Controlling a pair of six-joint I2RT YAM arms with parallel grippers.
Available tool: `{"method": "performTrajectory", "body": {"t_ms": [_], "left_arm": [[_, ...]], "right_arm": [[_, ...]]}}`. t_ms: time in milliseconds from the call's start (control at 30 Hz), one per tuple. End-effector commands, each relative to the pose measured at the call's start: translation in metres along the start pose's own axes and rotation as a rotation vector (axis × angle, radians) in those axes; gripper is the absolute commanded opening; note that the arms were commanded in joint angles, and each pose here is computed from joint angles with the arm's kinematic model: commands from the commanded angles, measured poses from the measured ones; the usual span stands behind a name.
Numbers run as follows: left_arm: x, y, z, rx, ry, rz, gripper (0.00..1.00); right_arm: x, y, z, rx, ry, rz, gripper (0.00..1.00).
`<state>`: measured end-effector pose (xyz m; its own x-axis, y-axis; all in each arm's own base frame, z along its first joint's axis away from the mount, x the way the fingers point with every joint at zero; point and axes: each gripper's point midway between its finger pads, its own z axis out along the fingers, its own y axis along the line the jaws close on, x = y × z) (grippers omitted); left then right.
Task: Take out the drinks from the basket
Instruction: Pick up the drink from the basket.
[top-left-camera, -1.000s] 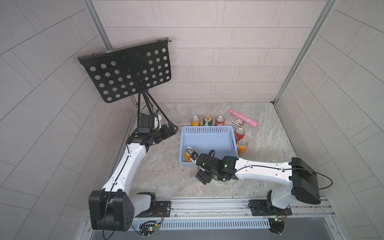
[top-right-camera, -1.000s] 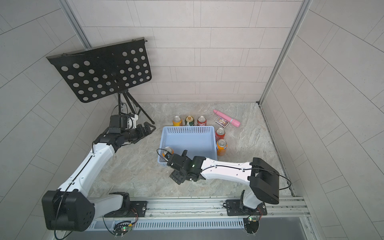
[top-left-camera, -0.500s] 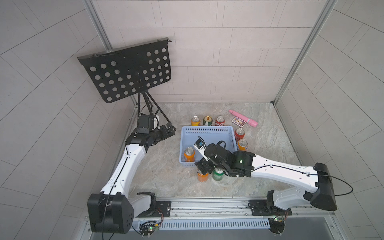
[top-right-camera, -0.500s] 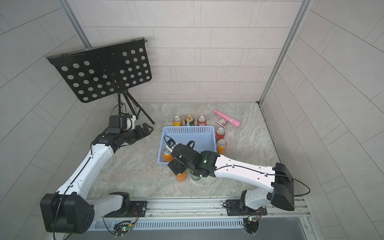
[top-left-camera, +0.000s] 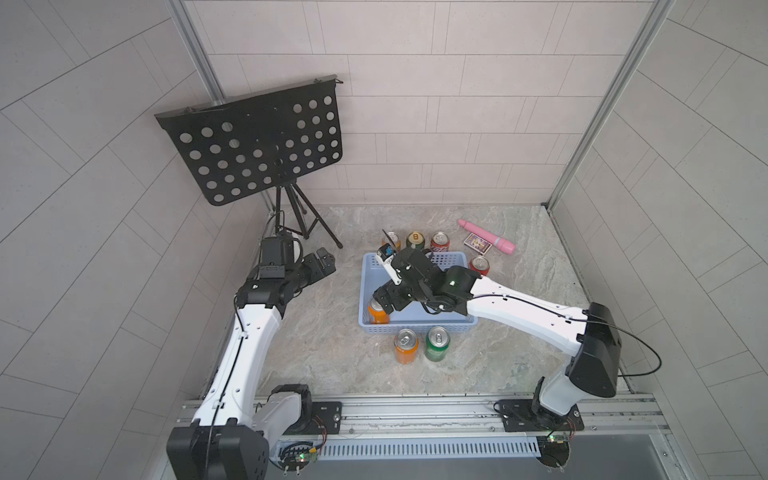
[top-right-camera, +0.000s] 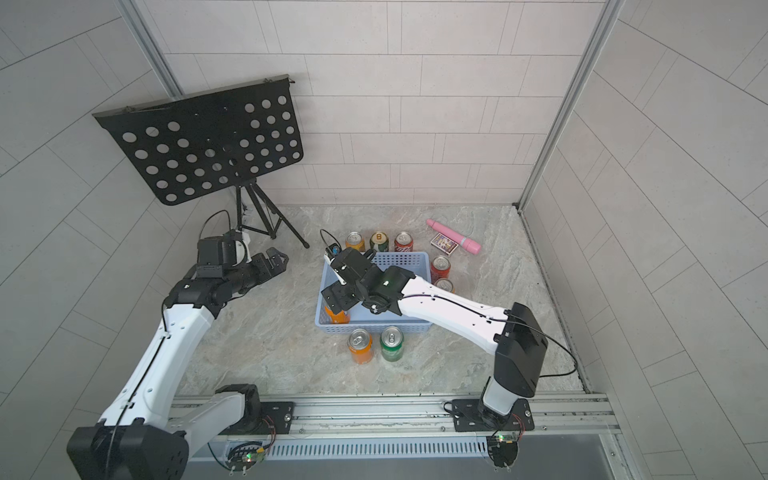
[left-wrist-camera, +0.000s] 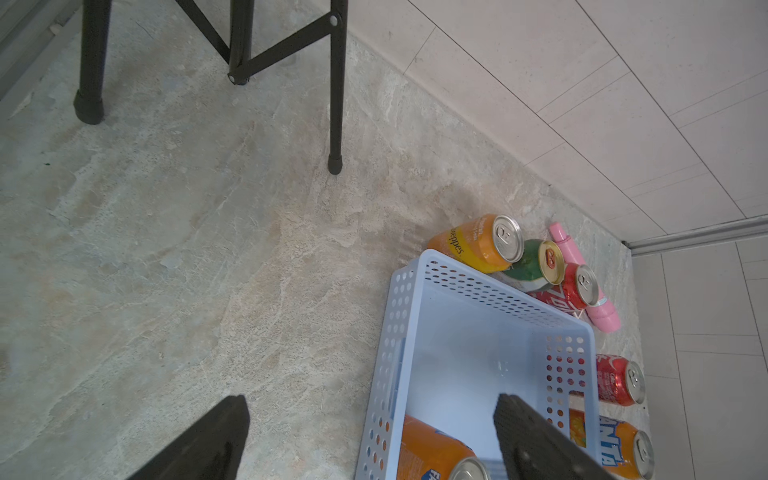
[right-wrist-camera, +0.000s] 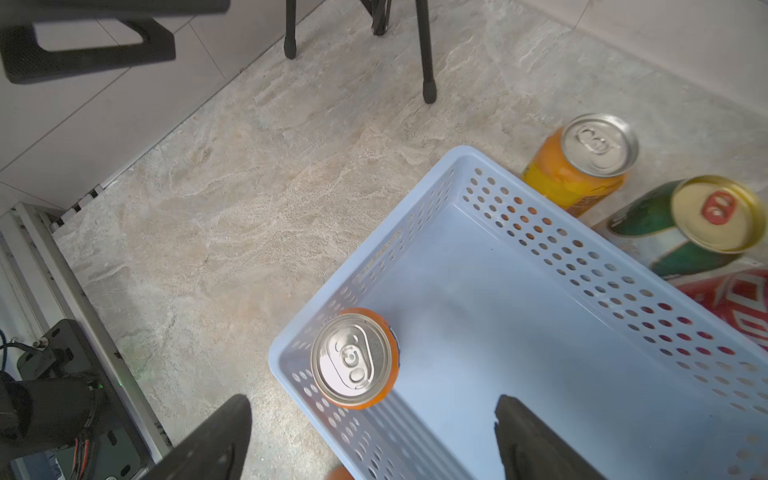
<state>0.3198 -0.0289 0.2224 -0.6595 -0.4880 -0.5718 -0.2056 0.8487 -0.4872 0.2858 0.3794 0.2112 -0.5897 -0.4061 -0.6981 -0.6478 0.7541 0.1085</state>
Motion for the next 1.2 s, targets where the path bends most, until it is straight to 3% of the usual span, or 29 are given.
{"method": "performTrajectory", "body": {"t_ms": [0, 700, 1167], "left_arm": [[0.004, 0.005, 0.007, 0.002, 0.029, -0.027, 1.0], [0.004, 0.006, 0.014, 0.039, 0.068, -0.065, 1.0], [0.005, 0.006, 0.017, 0.048, 0.081, -0.073, 1.0]], "right_arm": [[0.011, 0.004, 0.013, -0.004, 0.077, -0.019, 0.95], [0.051, 0.005, 0.069, 0.008, 0.268, -0.042, 0.95], [0.068, 0.005, 0.089, 0.01, 0.318, -0.034, 0.94]]}}
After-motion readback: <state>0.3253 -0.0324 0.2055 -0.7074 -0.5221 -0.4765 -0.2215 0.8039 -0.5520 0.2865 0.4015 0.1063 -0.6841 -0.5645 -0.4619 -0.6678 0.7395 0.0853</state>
